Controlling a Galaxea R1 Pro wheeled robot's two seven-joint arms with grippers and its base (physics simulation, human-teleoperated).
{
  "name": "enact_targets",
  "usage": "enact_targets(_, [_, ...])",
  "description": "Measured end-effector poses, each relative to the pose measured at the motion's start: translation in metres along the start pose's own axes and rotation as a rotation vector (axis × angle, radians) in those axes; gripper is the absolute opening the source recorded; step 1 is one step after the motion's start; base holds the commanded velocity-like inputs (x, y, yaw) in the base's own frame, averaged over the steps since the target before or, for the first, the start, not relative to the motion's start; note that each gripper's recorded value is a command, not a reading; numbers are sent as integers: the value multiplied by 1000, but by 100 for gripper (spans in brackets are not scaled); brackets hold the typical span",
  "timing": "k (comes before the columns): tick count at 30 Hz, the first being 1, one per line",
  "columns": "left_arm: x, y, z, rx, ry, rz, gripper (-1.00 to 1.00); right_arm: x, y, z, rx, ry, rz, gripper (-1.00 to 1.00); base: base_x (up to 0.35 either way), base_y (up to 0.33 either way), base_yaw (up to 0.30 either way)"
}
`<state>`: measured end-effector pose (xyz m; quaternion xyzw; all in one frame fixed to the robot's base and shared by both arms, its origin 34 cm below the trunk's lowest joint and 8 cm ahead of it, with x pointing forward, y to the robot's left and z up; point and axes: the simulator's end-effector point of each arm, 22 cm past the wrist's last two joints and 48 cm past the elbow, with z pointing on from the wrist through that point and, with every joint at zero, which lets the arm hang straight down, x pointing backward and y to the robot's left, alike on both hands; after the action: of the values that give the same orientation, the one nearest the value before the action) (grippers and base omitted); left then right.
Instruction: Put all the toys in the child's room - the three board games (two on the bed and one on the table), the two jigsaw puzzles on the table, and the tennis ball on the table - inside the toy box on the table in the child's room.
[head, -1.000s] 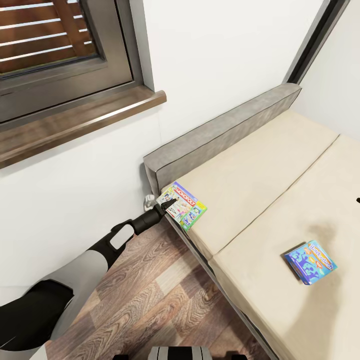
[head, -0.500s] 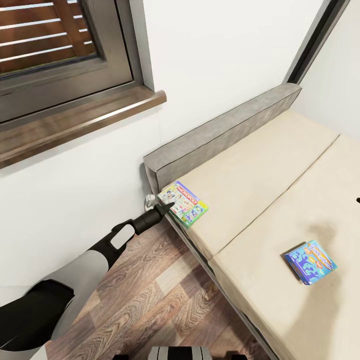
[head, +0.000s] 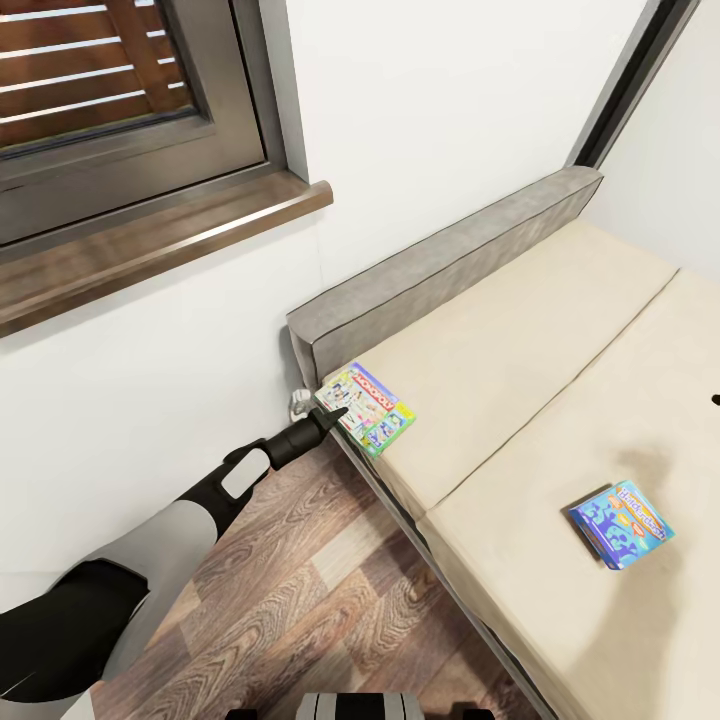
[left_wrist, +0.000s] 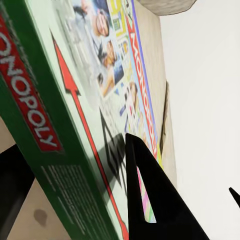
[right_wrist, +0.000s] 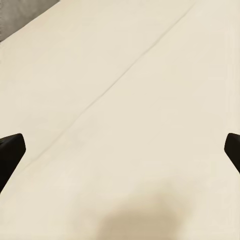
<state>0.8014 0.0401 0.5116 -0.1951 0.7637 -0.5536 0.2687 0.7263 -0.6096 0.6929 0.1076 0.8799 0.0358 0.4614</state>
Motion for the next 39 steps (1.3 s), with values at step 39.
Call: enact_targets(39, [64, -70, 18, 147, 88, -56, -100, 19, 51, -9, -66, 80, 71, 100, 0, 0, 0])
